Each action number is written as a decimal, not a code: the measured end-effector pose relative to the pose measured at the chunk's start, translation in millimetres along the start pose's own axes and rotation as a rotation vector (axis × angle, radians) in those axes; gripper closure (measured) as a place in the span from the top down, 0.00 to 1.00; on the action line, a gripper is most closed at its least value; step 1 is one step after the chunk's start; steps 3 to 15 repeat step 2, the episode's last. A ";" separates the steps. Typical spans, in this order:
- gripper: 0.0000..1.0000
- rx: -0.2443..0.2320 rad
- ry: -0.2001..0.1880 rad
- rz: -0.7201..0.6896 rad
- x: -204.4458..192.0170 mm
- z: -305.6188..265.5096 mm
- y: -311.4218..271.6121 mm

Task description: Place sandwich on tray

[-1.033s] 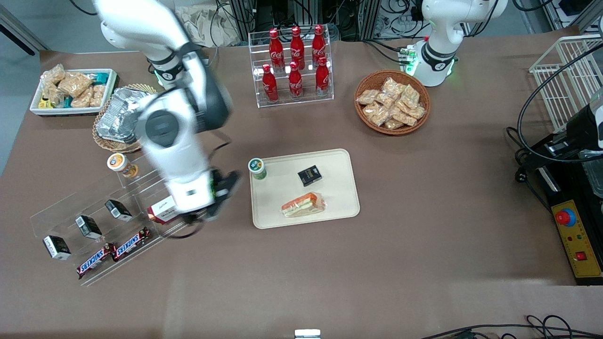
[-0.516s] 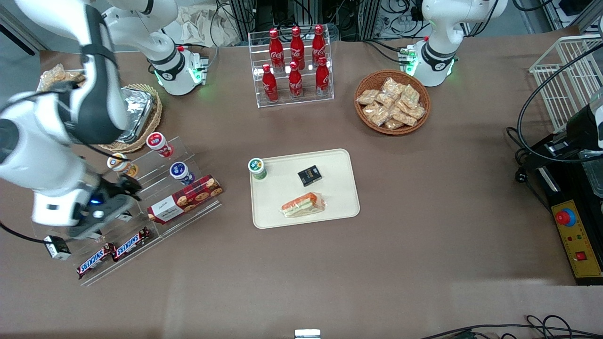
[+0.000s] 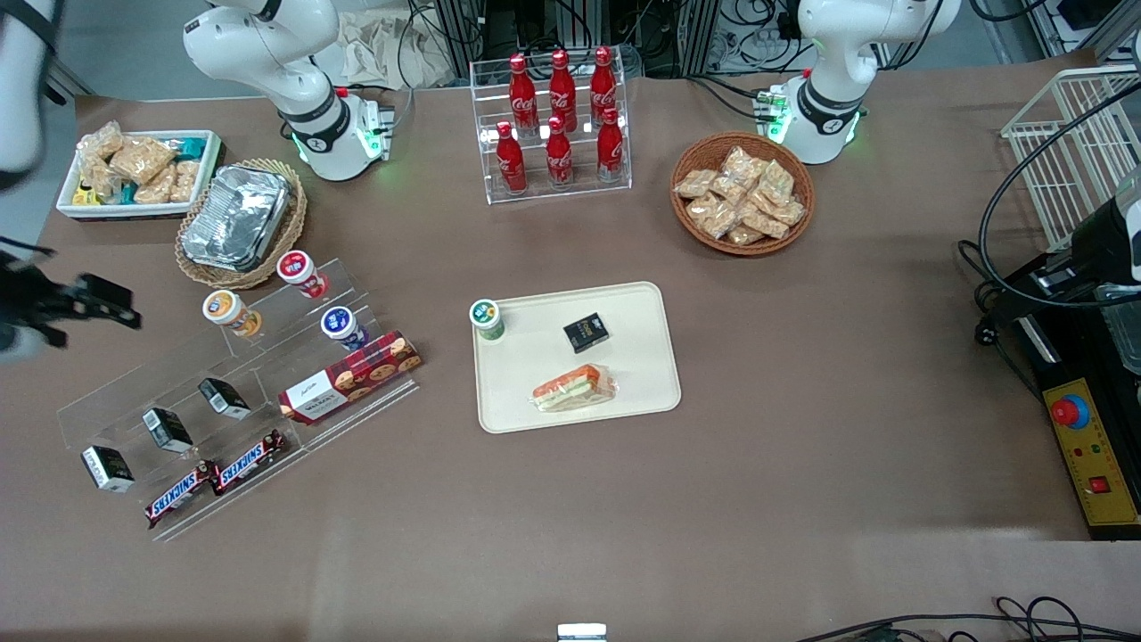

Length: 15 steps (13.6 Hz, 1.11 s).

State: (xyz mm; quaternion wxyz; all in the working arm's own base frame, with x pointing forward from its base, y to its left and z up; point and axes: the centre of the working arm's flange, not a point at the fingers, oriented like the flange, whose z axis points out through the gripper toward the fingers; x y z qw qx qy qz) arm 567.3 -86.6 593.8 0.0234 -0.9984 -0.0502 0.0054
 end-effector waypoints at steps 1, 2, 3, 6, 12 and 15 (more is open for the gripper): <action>1.00 0.012 -0.004 0.063 -9.8 -8.0 7.4; 1.00 0.021 -0.005 0.116 -17.6 -14.3 14.6; 1.00 0.021 -0.005 0.116 -17.6 -14.3 14.6; 1.00 0.021 -0.005 0.116 -17.6 -14.3 14.6; 1.00 0.021 -0.005 0.116 -17.6 -14.3 14.6; 1.00 0.021 -0.005 0.116 -17.6 -14.3 14.6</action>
